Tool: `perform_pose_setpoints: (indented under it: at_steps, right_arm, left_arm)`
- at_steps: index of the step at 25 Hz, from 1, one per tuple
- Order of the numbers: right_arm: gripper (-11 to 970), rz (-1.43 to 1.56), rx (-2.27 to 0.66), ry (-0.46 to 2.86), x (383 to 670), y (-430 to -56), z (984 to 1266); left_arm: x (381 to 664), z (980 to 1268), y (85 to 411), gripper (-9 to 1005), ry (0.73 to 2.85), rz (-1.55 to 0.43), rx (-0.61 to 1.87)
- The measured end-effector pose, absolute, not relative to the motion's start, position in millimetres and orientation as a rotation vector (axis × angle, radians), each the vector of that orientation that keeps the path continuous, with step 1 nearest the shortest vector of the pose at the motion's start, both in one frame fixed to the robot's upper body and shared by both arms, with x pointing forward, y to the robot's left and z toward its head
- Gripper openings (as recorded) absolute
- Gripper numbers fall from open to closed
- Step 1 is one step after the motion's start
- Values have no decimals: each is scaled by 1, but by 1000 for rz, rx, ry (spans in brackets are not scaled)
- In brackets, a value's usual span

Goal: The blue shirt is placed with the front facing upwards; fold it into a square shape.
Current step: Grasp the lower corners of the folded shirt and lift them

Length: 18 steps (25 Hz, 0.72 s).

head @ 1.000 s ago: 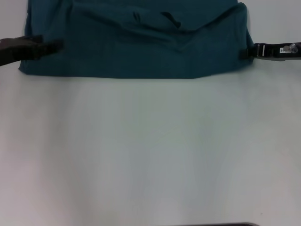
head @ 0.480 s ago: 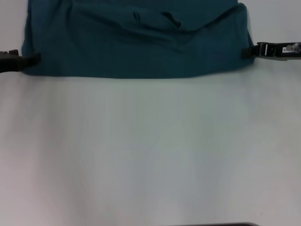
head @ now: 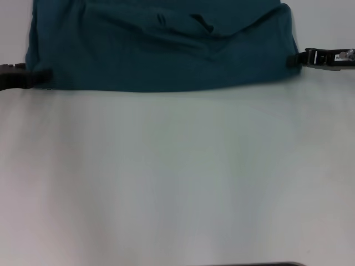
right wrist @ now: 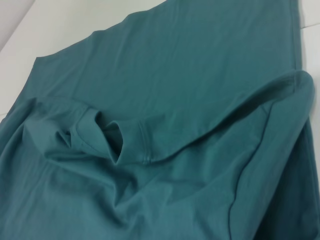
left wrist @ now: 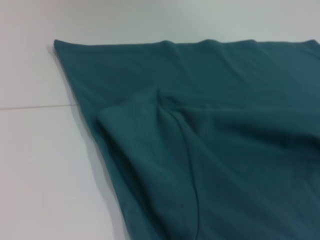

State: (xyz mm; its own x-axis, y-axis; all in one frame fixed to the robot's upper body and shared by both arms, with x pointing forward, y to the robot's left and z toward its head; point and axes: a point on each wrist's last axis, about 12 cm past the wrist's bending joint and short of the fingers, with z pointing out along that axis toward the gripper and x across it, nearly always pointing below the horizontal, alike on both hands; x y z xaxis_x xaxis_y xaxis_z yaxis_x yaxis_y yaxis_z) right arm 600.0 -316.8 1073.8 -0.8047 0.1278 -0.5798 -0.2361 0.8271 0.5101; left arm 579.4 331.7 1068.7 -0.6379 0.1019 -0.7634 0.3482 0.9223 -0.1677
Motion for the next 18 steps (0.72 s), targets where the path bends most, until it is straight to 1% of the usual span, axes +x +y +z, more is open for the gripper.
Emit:
perform_pose_setpoints:
  at_steps: [10, 18]
  right_arm:
    - [44, 778, -73, 2376, 600, -317, 1074]
    - [45, 779, -71, 2375, 600, -317, 1074]
  left_arm:
    - [579, 1065, 329, 656, 2275, -374, 349]
    - [579, 1063, 320, 651, 2288, -382, 421]
